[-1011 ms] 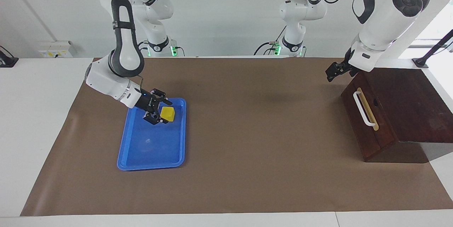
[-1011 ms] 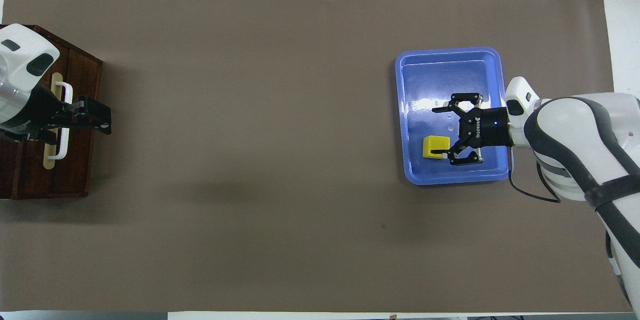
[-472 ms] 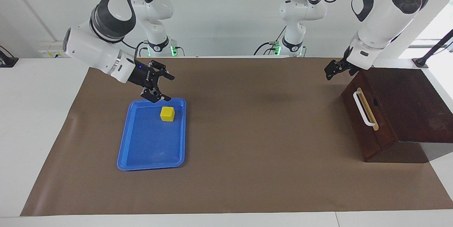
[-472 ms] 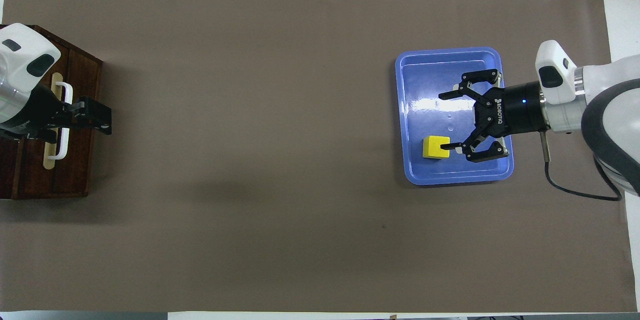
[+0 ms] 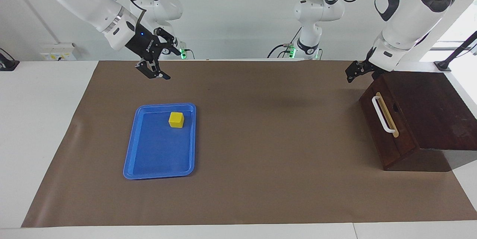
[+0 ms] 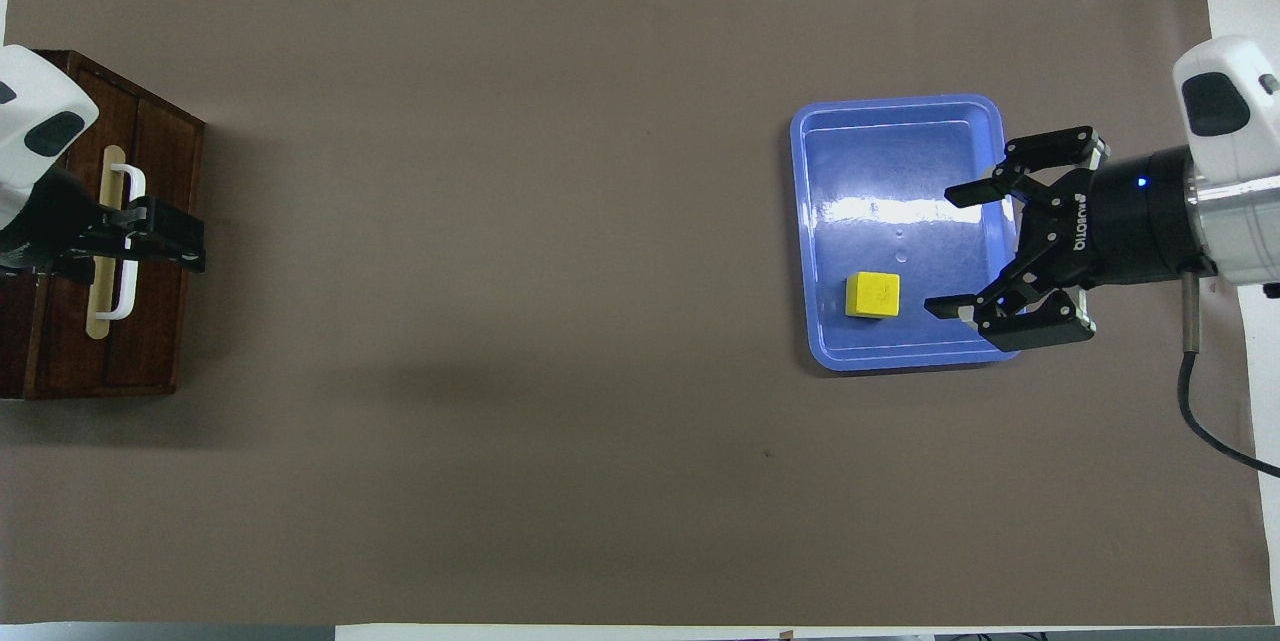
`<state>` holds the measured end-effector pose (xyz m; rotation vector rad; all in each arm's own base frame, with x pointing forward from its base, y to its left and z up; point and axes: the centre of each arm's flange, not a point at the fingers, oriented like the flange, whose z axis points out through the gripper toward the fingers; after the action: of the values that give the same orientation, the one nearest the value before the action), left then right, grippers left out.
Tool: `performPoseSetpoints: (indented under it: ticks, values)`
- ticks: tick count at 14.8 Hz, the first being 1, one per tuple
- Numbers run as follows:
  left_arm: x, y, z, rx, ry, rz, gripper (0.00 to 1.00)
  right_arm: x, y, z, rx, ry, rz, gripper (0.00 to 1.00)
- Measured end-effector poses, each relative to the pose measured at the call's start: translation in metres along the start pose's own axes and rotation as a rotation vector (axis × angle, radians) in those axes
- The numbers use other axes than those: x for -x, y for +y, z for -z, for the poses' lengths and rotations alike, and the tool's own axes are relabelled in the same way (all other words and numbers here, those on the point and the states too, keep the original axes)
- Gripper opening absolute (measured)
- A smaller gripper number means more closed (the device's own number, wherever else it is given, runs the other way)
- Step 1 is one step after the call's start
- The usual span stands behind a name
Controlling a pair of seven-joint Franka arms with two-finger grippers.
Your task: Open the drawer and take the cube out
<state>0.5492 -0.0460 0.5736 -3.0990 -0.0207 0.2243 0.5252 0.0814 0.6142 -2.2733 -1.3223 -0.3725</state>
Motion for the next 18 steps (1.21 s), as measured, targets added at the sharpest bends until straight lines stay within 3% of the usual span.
performPoseSetpoints:
  ticks: [4,10,13,18]
  values:
    - [-0.001,-0.013,0.012,0.004,0.024,-0.024,1.0,0.009,-0.001,0.028,0.097,-0.14,-0.29,1.0]
    - [-0.001,-0.015,0.013,0.005,0.026,-0.026,1.0,0.038,0.02,0.048,0.377,-0.369,-0.735,1.0]
    - [-0.001,-0.015,0.013,0.005,0.027,-0.027,1.0,0.047,0.023,0.045,0.46,-0.416,-0.929,1.0]
    - [-0.001,-0.015,0.013,0.006,0.027,-0.027,1.0,0.055,0.035,0.03,0.461,-0.435,-0.983,1.0]
